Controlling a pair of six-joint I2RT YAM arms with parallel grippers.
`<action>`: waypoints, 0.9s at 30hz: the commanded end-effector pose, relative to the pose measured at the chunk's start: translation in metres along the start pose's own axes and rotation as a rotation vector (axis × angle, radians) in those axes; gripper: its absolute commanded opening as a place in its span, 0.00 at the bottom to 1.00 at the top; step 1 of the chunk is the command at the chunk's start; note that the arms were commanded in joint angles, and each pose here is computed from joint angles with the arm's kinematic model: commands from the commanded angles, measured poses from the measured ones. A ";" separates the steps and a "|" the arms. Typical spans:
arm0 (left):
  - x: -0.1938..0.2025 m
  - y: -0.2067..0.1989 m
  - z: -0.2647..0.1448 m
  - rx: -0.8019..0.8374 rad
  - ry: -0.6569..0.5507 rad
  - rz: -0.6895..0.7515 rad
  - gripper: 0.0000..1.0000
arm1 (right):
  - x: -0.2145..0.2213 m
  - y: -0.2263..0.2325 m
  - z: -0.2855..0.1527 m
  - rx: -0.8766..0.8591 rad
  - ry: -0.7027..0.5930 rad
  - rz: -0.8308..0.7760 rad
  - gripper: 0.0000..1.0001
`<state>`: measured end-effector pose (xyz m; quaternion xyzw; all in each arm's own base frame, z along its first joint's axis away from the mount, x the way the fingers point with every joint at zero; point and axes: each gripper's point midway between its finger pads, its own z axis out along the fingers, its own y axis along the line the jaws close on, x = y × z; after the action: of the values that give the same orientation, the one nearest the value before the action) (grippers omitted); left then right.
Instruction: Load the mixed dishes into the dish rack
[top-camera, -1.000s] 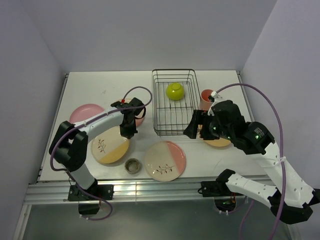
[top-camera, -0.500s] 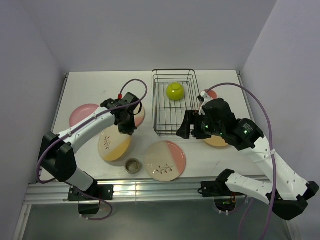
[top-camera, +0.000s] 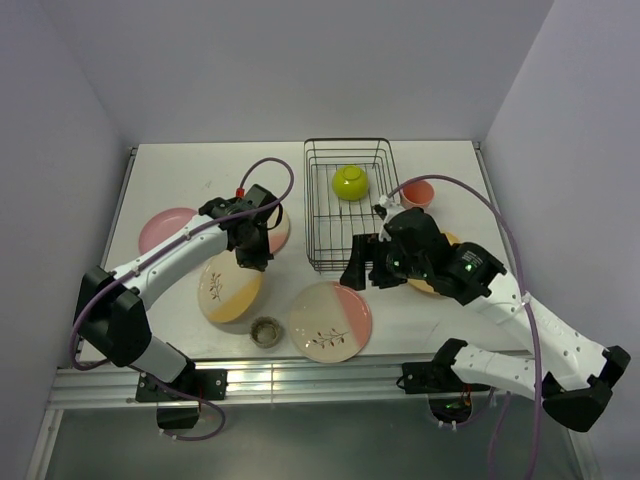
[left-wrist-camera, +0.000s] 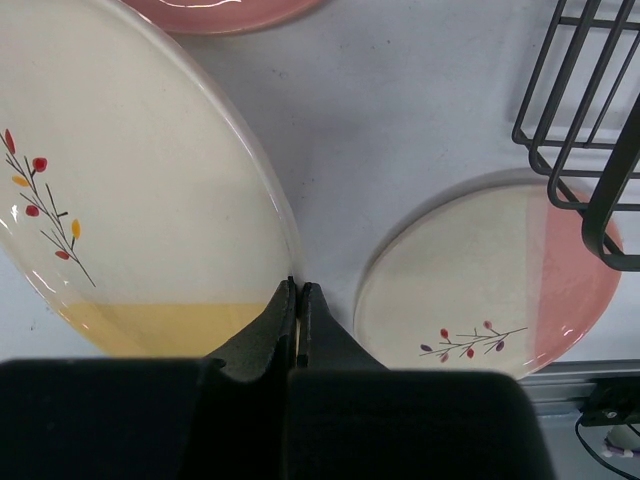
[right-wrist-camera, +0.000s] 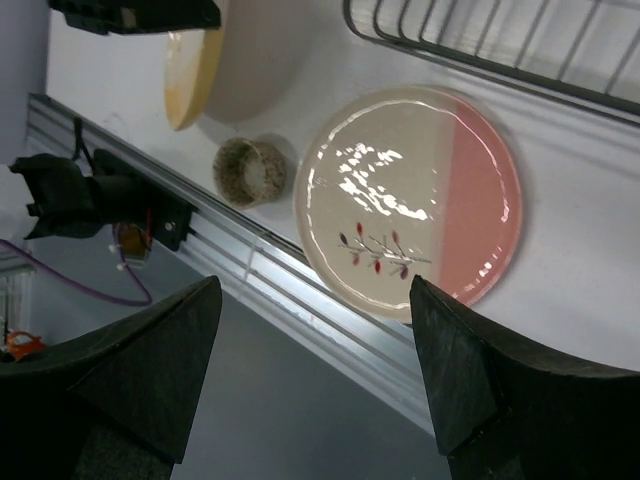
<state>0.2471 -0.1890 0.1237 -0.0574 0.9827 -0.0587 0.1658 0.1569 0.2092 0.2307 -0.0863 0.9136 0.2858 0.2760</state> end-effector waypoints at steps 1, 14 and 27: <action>-0.012 -0.011 -0.025 0.073 -0.055 0.006 0.00 | -0.016 0.022 0.017 -0.076 -0.069 0.028 0.83; -0.015 -0.019 -0.039 0.110 -0.053 -0.001 0.00 | -0.017 0.105 0.099 -0.195 -0.215 0.057 0.82; -0.009 -0.019 -0.044 0.133 -0.034 -0.001 0.00 | 0.004 0.114 0.148 -0.290 -0.247 0.220 0.79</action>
<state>0.2401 -0.1959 0.1421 -0.0501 0.9822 -0.0874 0.1587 0.1806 0.3649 0.1619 -0.0111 0.8586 0.3986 0.3222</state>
